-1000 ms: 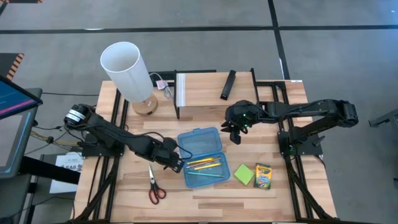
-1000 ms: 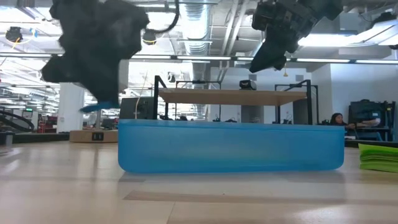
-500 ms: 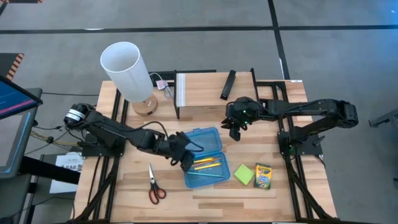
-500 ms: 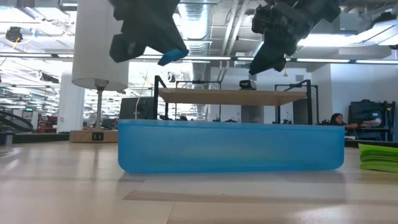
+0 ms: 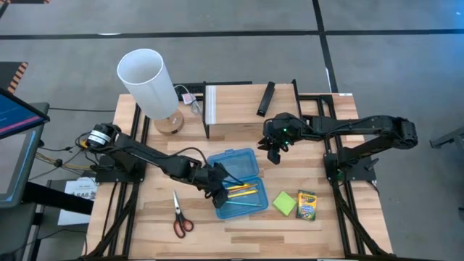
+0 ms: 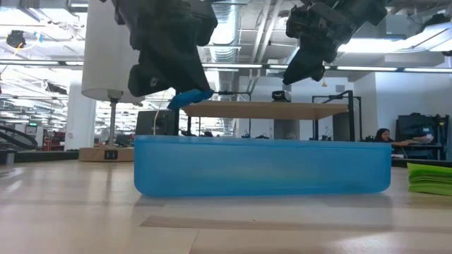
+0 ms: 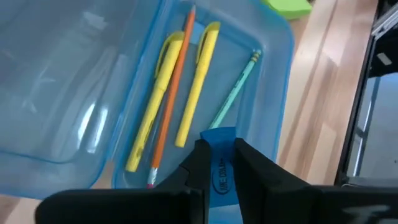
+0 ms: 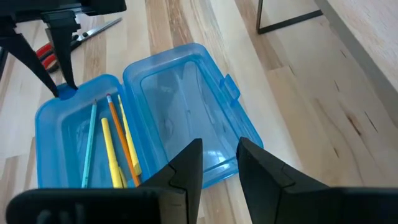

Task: Pack school essentials
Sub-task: Put the blue eraser into the blue supply box, then put the black and silver scissors into the blue supply box

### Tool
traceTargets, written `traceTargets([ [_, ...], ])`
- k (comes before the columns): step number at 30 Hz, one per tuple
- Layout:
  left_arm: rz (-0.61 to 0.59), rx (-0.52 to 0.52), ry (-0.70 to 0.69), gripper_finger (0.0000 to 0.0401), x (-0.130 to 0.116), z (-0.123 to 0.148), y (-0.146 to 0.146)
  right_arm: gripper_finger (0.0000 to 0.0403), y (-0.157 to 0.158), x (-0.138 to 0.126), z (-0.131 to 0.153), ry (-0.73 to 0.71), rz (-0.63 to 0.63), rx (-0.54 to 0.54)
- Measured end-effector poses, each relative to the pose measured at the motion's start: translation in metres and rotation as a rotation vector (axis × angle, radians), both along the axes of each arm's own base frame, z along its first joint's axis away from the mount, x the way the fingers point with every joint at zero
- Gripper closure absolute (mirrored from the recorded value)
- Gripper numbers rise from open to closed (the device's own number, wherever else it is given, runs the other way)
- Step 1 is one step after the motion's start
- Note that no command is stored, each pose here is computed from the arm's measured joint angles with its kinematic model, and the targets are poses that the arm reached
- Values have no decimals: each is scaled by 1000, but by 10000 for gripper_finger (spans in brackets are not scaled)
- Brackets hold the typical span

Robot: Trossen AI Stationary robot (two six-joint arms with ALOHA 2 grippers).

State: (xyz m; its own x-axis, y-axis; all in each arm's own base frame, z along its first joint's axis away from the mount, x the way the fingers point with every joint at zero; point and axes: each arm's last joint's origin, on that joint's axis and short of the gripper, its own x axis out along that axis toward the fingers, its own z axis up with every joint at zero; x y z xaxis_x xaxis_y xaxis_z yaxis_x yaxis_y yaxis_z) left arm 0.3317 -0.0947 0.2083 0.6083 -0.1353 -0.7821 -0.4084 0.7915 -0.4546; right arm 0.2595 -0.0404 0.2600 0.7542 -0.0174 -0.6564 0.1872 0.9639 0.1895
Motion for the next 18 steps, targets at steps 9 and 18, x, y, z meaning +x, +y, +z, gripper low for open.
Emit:
traceTargets([
  [9, 7, 43, -11, 287, 0, 0, 1, 282, 0, 0, 0, 0, 0, 0],
  [18, 18, 35, -8, 227, 0, 1, 1, 282, 0, 0, 0, 1, 1, 0],
])
